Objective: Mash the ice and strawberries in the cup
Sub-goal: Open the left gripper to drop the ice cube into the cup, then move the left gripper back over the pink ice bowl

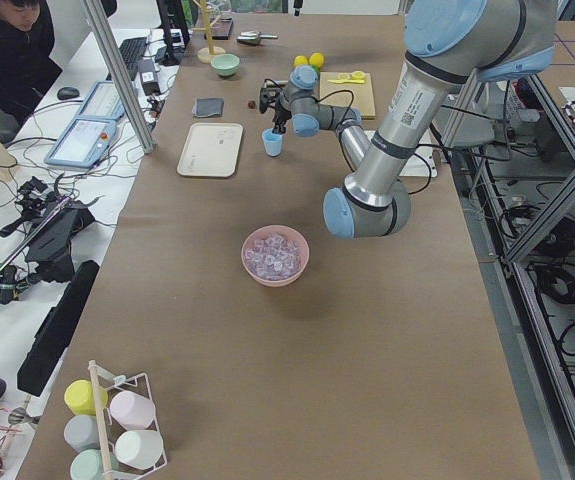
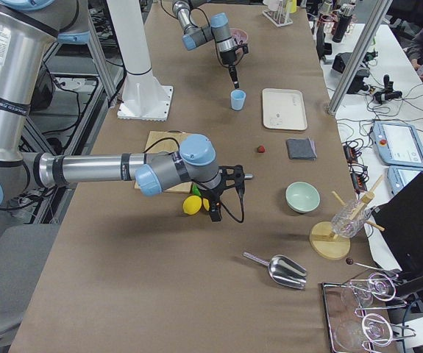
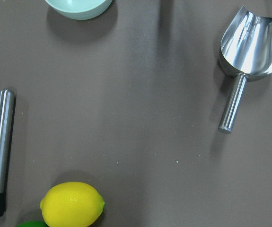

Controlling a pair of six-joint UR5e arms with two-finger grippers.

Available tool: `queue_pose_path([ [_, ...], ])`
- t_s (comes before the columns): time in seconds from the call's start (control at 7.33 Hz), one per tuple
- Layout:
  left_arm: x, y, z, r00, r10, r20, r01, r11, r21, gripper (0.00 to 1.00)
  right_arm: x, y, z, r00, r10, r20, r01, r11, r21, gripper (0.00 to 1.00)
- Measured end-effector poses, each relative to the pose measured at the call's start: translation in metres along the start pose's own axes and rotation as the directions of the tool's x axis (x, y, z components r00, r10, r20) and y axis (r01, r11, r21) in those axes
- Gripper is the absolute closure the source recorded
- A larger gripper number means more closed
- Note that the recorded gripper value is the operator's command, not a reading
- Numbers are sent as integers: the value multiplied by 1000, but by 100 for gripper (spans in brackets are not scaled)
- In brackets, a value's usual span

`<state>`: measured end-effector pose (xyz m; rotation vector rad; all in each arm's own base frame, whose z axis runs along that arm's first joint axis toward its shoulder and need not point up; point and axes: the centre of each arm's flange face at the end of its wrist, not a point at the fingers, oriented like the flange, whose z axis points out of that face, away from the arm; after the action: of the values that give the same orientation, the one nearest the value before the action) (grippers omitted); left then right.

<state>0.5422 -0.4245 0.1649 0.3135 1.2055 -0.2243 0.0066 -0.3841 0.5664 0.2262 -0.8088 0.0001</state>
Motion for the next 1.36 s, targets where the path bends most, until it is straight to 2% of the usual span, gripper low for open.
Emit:
queue_pose_path([
  [0.41, -7, 4, -2, 1000, 10, 10, -10, 1000, -9, 1, -1, -1, 0, 1000, 0, 1, 0, 1000, 1, 0],
  [0.55, -20, -3, -9, 998, 37, 45, -36, 999, -25, 1, -1, -1, 0, 1000, 1, 0, -1, 1000, 1, 0],
  [0.68, -34, -17, -30, 990, 88, 108, -81, 994, -72, 1, 0, -1, 0, 1000, 0, -1, 0, 1000, 1, 0],
  [0.82, -50, -36, -62, 972, 151, 182, -130, 984, -124, 1, 0, -1, 0, 1000, 1, -1, -1, 1000, 1, 0],
  [1.09, -107, -85, -120, 907, 306, 289, -252, 945, -209, 1, 1, 0, 1, 1000, 2, -2, -2, 1000, -2, 0],
  [1.36, -190, -126, -170, 852, 413, 321, -331, 901, -280, 1, 4, 1, 4, 1000, 5, -3, -5, 1000, -9, 0],
])
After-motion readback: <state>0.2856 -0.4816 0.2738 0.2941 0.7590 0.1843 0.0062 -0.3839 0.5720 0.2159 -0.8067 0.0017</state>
